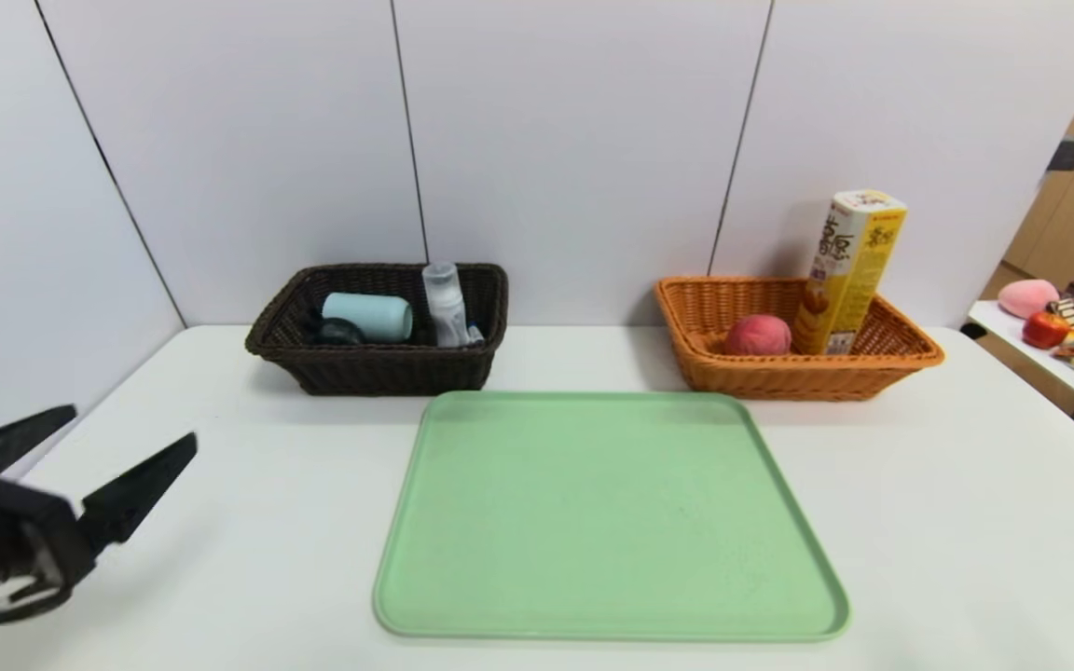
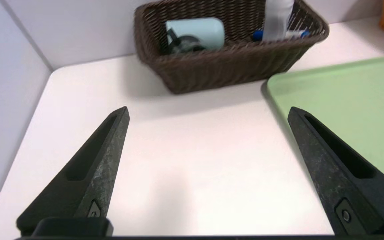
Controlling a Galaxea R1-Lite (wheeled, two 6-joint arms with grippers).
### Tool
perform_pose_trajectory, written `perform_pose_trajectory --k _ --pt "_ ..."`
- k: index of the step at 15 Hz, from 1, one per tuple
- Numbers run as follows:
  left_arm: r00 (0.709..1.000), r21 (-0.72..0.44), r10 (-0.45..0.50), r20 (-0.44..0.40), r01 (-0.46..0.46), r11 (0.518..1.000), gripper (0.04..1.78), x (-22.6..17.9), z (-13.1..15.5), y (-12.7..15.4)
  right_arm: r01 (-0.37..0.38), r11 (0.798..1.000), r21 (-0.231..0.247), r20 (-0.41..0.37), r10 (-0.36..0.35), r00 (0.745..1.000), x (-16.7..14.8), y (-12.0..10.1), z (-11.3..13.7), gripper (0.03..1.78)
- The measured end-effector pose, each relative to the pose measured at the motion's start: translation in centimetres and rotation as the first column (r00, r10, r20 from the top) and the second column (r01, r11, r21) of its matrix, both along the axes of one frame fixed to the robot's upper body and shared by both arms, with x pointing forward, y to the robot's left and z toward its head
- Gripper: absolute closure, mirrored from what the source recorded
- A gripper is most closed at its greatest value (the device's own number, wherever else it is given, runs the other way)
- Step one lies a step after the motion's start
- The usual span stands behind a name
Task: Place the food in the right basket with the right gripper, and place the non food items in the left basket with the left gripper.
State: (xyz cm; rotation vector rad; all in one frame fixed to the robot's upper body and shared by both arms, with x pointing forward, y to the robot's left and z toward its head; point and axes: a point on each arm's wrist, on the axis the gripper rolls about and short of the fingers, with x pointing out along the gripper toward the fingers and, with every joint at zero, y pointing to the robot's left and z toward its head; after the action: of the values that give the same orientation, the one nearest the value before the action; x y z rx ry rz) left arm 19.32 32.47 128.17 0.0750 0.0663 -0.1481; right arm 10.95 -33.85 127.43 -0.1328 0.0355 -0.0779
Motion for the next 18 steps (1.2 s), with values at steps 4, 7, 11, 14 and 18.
perform_pose_trajectory --k 4,7,11,14,18 --pt "0.998 -0.023 0.055 0.037 -0.054 0.998 0.14 -5.2 -3.8 0.6 -0.019 1.0 0.0 -0.03 0.019 0.999 -3.7 0.0 -2.9 0.11" --pt "0.995 -0.037 0.05 0.084 -0.047 0.998 0.13 -7.4 -4.6 0.7 -0.042 0.999 -0.008 -0.066 0.041 0.997 -5.5 0.1 -5.3 0.11" --pt "0.988 -0.017 0.026 0.15 -0.023 1.0 0.13 -10.8 -5.0 0.6 -0.061 0.997 -0.043 -0.055 0.058 0.997 -5.5 0.1 -7.0 0.11" --pt "0.997 -0.004 0.028 0.077 -0.028 1.0 0.13 -12.9 -6.7 0.6 -0.079 0.996 -0.05 -0.064 0.075 0.995 -5.0 0.2 -8.1 0.11" --pt "0.998 -0.006 0.031 0.062 -0.031 1.0 0.13 -12.9 -8.8 0.6 -0.09 0.995 -0.04 -0.068 0.087 0.994 -4.9 0.2 -8.5 0.11"
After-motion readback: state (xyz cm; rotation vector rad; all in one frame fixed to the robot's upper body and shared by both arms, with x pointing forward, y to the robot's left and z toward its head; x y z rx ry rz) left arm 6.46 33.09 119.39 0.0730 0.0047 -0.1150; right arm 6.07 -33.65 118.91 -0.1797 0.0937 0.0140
